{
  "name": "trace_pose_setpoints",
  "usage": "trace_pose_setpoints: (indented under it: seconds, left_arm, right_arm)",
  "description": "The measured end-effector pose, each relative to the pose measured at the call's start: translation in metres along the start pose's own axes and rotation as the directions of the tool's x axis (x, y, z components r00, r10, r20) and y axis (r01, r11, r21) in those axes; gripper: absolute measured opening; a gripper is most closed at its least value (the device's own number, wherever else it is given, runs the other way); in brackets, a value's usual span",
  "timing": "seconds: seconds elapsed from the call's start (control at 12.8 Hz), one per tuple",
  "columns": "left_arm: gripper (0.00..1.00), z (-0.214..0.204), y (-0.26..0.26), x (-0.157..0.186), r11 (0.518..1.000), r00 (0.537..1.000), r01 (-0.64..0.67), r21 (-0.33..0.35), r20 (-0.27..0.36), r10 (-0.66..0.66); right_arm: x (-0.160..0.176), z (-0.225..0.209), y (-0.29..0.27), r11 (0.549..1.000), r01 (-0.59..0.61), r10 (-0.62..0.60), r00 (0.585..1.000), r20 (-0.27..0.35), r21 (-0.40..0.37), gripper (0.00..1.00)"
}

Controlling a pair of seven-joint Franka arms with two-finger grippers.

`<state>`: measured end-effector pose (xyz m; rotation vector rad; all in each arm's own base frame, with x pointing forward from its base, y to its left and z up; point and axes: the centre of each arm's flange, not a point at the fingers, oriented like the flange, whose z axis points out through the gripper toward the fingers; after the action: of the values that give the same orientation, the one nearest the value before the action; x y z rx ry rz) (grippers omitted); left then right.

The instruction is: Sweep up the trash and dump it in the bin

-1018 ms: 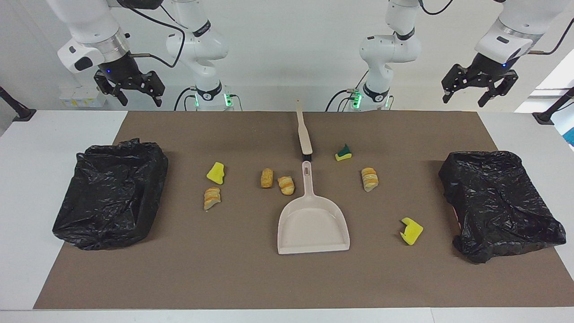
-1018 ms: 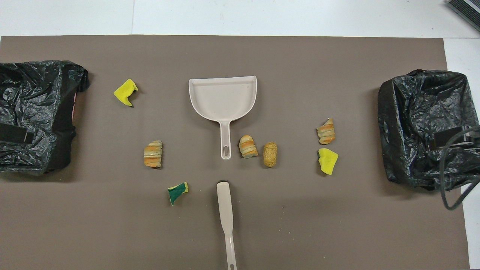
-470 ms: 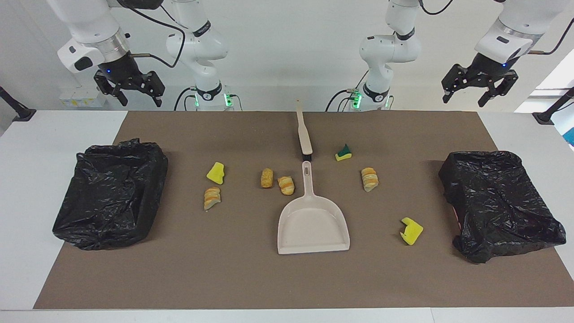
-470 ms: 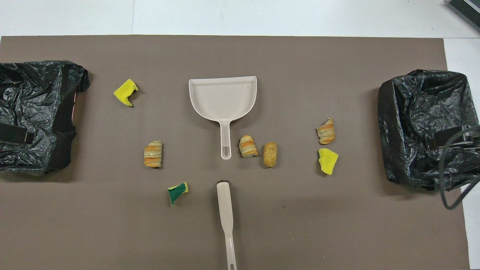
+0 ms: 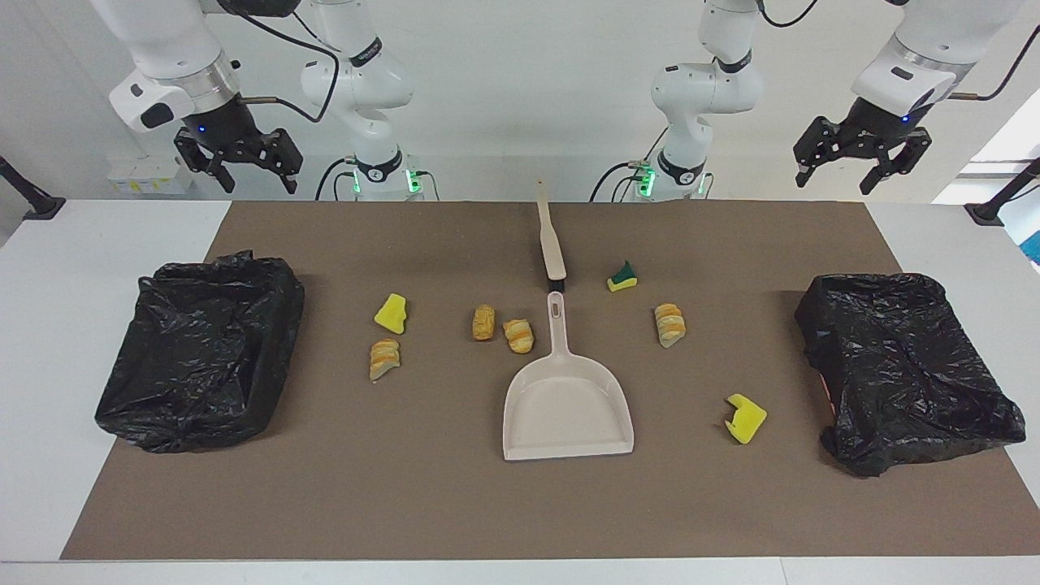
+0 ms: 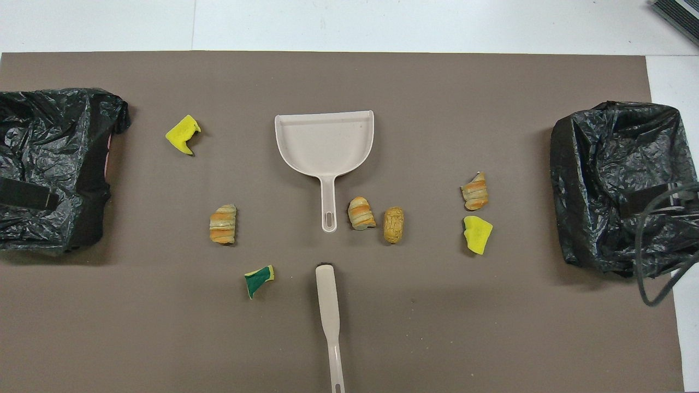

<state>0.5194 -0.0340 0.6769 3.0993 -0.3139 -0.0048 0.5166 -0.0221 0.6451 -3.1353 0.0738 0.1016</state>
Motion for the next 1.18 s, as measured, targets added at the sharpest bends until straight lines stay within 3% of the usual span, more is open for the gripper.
trace_pose_setpoints:
  seconds: [0.94, 1.18]
  left_arm:
    - [1.00, 0.009, 0.077, -0.016, 0.996, 0.995, -0.092, -0.001, 0.029, 0.092]
    - [1.00, 0.024, 0.106, -0.021, 0.996, 0.994, -0.088, 0.001, 0.061, 0.088]
  right_arm:
    - [0.001, 0.000, -0.003, 1.000, 0.007, -0.007, 1.000, -0.005, -0.001, 1.00]
    - [0.004, 0.005, -0.006, 1.000, 0.013, -0.013, 1.000, 0.004, -0.001, 1.00]
